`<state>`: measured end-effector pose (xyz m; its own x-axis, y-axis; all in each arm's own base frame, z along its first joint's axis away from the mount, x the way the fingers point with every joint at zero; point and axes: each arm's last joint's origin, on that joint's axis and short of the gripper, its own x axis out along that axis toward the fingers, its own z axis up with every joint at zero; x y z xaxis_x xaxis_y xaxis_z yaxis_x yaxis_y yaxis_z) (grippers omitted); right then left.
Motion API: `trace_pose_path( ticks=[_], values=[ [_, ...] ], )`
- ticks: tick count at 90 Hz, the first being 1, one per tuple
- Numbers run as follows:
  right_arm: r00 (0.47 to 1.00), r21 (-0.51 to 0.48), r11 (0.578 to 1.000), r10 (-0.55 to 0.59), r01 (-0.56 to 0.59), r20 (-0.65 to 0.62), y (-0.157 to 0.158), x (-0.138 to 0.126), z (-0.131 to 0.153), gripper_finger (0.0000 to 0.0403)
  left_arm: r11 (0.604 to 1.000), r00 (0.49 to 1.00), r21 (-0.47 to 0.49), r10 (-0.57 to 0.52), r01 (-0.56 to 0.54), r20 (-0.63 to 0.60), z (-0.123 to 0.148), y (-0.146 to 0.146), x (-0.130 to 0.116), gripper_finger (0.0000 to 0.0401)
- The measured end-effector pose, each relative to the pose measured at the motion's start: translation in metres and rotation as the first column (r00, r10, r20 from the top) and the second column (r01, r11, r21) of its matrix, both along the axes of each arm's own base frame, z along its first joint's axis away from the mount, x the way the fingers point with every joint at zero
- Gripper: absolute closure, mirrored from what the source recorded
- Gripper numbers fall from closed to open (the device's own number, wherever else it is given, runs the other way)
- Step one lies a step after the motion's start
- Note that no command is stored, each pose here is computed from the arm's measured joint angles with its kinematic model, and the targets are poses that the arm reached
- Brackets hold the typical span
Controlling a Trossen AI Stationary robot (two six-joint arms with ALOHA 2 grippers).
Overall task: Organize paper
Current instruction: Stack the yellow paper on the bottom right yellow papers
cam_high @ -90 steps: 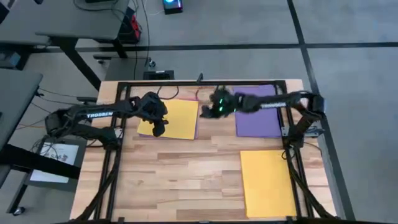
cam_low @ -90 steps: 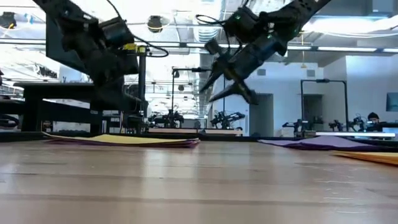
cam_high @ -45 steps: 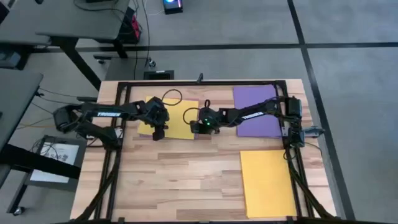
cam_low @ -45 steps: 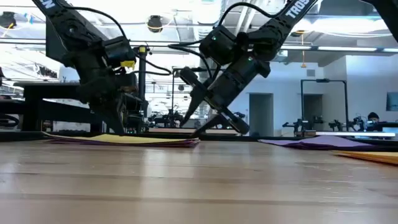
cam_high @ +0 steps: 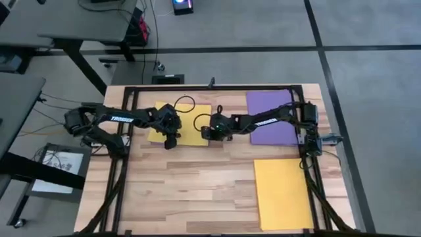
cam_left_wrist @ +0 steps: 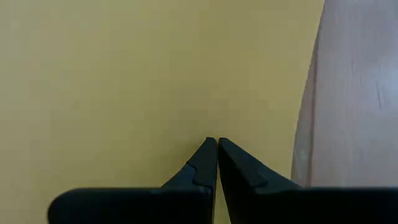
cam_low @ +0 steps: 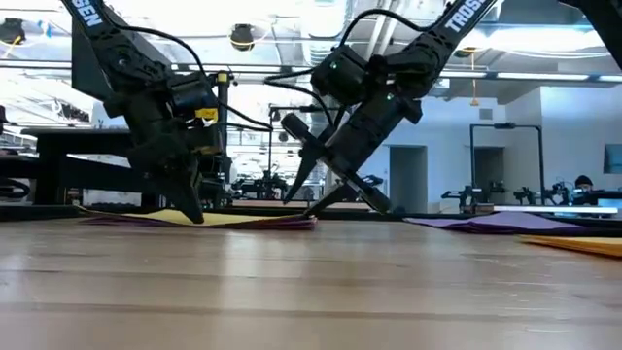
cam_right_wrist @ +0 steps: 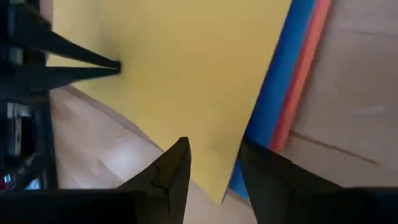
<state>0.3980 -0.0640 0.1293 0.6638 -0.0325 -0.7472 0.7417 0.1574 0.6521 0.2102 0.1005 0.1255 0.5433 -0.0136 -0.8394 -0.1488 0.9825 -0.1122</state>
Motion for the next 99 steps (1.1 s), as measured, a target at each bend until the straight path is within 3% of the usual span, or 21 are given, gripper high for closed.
trace_pose_path(
  ticks=[47,61,73,99],
  values=[
    [0.992,-0.029,1.0,-0.009,0.013,0.129,-0.001,0.009,0.009,0.0275,1.0,1.0,-0.02,-0.011,0.012,0.014,0.0,-0.001,0.0,0.04],
    [0.987,0.036,0.994,-0.111,0.108,0.117,-0.003,0.014,-0.014,0.0275,1.0,1.0,-0.023,-0.01,0.011,0.012,0.0,-0.001,0.0,0.04],
    [0.983,0.063,0.995,-0.091,0.082,0.16,-0.003,0.019,-0.014,0.0275,1.0,1.0,-0.025,-0.01,0.011,0.01,0.0,-0.001,0.0,0.04],
    [0.994,0.023,0.999,-0.048,0.046,0.098,-0.005,0.004,0.018,0.0275,1.0,1.0,-0.022,-0.016,0.016,0.009,-0.001,-0.001,0.0,0.04]
  ],
)
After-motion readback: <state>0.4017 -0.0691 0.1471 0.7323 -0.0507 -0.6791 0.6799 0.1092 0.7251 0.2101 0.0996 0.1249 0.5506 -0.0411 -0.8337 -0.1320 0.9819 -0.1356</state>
